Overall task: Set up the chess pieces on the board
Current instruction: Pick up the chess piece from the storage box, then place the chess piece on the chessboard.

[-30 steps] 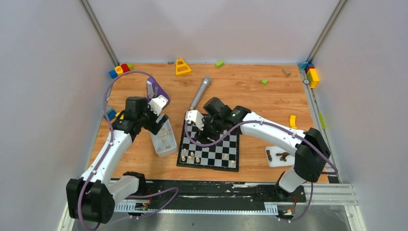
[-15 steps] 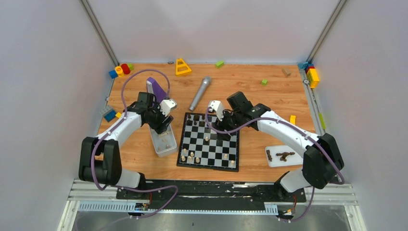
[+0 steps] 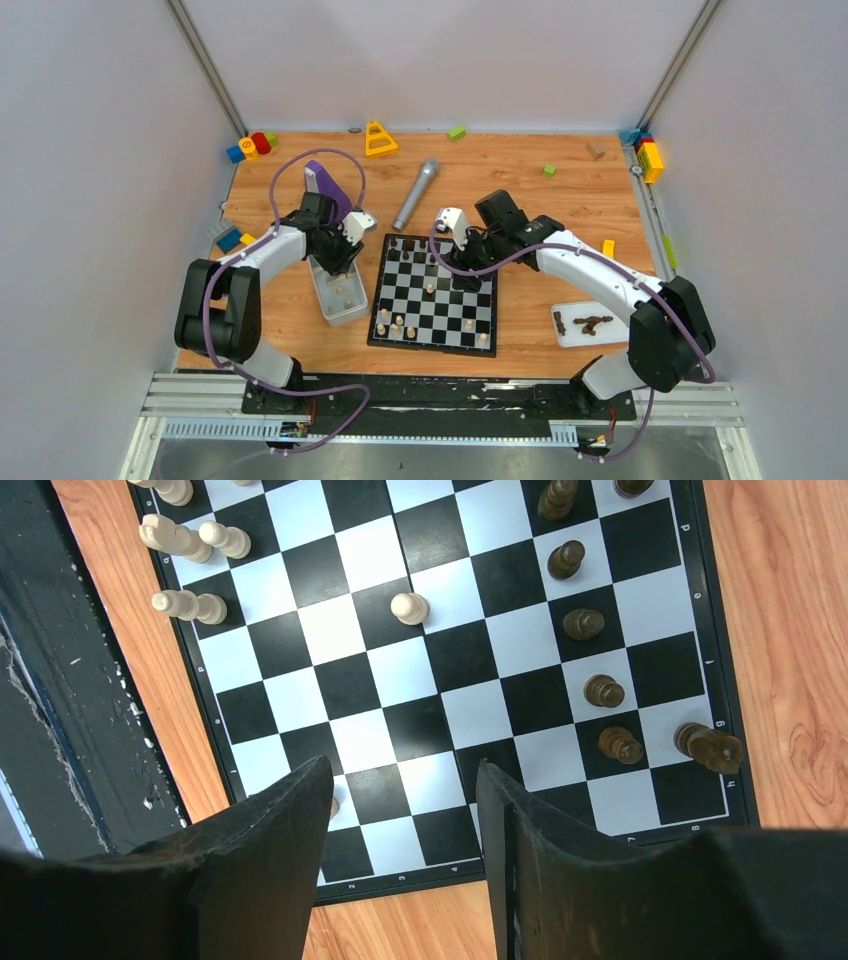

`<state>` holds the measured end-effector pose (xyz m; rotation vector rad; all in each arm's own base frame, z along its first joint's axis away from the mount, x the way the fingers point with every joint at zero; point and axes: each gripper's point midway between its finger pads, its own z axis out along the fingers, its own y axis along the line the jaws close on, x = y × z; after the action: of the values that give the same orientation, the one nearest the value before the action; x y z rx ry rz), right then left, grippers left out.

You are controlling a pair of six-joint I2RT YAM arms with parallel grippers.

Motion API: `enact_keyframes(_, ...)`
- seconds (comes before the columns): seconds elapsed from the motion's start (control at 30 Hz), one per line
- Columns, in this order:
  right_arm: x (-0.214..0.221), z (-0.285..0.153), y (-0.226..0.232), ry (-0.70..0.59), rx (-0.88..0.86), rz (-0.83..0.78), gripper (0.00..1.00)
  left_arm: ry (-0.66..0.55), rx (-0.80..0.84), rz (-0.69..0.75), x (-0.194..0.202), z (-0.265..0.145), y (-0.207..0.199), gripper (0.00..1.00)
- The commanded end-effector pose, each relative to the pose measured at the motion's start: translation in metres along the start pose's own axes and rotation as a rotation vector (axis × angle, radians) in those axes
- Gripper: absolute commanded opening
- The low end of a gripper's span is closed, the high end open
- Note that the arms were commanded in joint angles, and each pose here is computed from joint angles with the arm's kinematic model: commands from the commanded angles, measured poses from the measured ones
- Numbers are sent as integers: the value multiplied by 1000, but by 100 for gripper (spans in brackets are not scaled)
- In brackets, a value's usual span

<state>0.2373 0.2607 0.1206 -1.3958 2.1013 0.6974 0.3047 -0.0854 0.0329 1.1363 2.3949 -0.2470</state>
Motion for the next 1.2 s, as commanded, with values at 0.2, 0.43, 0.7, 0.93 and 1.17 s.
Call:
enact_keyframes(0.2,-12,-4,0,-53,2,-20,55,-64,-86,19,-26,-17,18,29)
enact_keyframes(0.43,-11,-7,-3,-59,13,-13,54,-119,-114,38,-44,-45,19,15)
enact_keyframes(0.7,-16,-22,-18,-98,58,15,53,-197,-78,93,-68,-98,-9,15)
enact_keyframes(0.93,-12,-51,-64,-135,197,122,53,-252,62,318,-110,-119,-96,15)
enact_keyframes(1.17,2,-90,-112,-185,344,236,53,-199,259,630,-131,-98,-206,15)
